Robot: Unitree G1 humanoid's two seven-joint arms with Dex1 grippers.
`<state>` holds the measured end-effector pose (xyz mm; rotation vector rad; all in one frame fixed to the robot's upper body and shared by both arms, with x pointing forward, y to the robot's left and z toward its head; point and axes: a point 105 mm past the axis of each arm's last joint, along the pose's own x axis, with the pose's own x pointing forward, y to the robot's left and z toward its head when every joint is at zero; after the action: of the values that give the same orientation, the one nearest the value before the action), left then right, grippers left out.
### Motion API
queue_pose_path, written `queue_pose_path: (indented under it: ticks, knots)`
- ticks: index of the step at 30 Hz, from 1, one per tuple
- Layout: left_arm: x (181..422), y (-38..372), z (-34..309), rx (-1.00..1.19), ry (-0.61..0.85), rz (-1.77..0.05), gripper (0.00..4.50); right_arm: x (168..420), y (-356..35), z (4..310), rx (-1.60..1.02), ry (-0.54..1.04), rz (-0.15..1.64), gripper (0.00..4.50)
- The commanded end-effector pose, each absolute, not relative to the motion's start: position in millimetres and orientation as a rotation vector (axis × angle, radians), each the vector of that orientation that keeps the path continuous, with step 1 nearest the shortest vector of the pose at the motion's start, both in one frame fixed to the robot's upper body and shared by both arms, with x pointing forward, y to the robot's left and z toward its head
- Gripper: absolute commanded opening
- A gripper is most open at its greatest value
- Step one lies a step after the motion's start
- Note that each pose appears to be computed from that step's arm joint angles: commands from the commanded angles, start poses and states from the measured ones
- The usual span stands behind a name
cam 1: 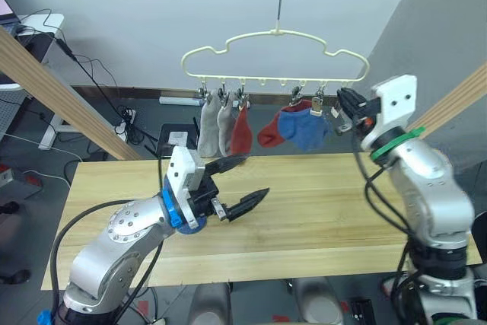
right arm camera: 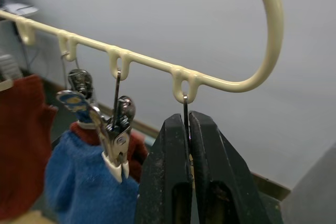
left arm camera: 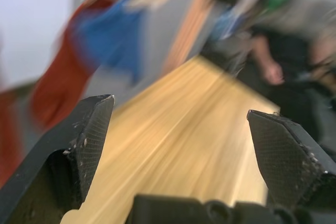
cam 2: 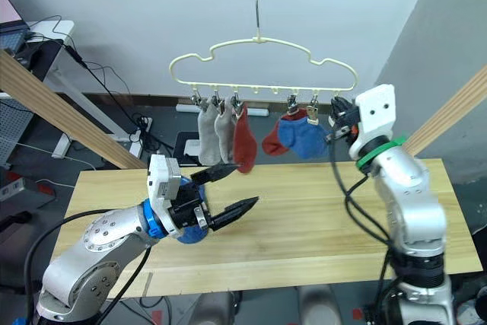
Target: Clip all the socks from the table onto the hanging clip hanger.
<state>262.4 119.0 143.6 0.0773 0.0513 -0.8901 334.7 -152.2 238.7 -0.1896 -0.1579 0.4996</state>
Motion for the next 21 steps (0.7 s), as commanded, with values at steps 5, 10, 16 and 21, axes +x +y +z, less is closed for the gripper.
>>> queue_pose_path:
  ticks: [5,10,16,21]
  knots:
    - [297.2,188.1,99.3,0.237,0.206,-0.645,4.5,315.5,-146.5,242.5,0.103,0.069,0.828,0.04]
    - [311.6,215.2,77.1,0.259,0.289,-0.567,4.5,307.9,-142.9,246.1,0.219,0.163,0.915,0.04]
    - [329.5,220.8,46.3,0.269,0.364,-0.513,4.5,313.7,-140.5,239.9,0.226,0.177,0.874,0.04]
    - [332.2,222.6,32.6,0.321,0.411,-0.495,4.5,313.6,-136.7,239.0,0.231,0.159,0.854,0.04]
